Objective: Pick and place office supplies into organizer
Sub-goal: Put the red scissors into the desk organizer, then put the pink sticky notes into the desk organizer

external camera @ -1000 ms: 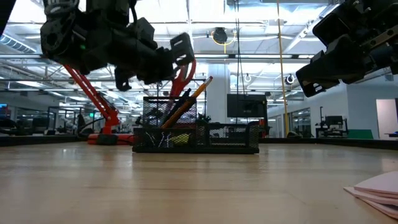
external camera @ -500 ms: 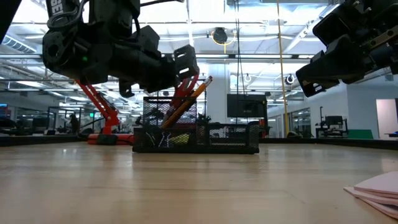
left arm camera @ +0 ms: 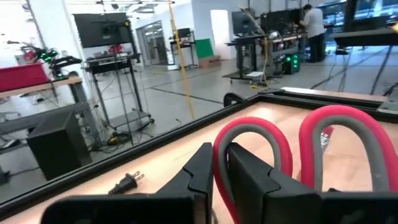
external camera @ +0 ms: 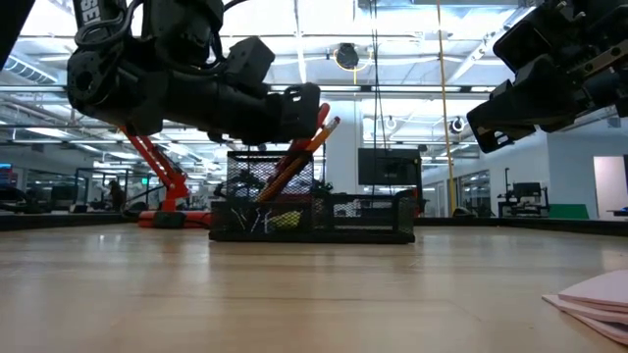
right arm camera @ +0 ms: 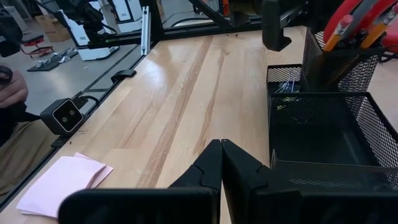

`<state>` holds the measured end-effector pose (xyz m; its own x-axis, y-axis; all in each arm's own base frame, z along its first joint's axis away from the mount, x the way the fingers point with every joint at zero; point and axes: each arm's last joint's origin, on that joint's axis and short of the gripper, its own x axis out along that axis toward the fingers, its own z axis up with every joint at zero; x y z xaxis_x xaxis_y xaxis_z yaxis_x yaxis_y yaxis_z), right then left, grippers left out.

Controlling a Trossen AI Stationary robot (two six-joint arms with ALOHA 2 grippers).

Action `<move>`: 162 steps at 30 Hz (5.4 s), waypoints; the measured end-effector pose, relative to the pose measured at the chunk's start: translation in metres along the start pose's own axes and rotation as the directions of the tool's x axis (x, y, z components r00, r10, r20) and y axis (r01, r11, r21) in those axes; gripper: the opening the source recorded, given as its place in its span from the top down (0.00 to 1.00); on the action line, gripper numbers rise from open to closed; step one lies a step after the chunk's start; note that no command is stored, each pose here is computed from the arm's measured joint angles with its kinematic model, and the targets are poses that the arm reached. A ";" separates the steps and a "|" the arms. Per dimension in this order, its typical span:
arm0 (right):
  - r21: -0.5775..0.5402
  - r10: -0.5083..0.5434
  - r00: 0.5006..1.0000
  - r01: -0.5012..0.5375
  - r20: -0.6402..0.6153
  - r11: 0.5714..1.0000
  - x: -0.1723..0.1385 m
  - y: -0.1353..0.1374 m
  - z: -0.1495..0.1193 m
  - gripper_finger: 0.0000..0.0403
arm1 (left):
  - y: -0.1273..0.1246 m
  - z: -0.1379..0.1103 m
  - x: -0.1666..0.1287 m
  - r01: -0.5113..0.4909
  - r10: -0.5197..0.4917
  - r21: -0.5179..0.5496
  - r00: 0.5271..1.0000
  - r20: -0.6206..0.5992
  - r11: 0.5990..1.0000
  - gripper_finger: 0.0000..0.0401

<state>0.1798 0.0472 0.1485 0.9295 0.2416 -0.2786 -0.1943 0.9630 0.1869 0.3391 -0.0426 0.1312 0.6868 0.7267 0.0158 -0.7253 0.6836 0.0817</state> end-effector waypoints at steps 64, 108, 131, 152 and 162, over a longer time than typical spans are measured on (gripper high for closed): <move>0.020 0.005 1.000 -0.005 0.007 1.000 0.000 0.000 0.001 1.00 | 0.014 0.105 -0.076 0.281 -0.282 0.440 0.957 -0.064 0.853 0.50; 0.002 -0.006 1.000 0.006 0.028 1.000 0.000 0.000 0.003 1.00 | 0.133 0.093 -0.177 0.727 -0.861 0.461 0.410 0.302 0.508 1.00; -0.027 0.118 0.988 -0.121 -0.097 0.992 0.009 0.021 -0.013 1.00 | 0.156 0.052 -0.130 0.785 -0.795 0.179 0.536 0.285 0.593 0.99; -0.024 0.134 0.930 -0.151 -0.342 0.988 0.093 0.145 0.078 0.39 | 0.165 0.048 -0.119 0.571 -0.590 0.147 0.774 0.230 0.807 0.93; -0.266 -0.108 0.924 0.007 -0.366 0.964 0.107 0.231 0.071 0.36 | 0.165 0.048 -0.119 0.592 -0.590 0.064 0.774 0.230 0.803 0.93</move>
<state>0.2570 0.2869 0.2285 0.7656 0.1631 -0.6223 -0.2637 0.9619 -0.0723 0.1406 -0.0193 0.1908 0.9705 0.1440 0.1932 -0.1724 0.9751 0.1392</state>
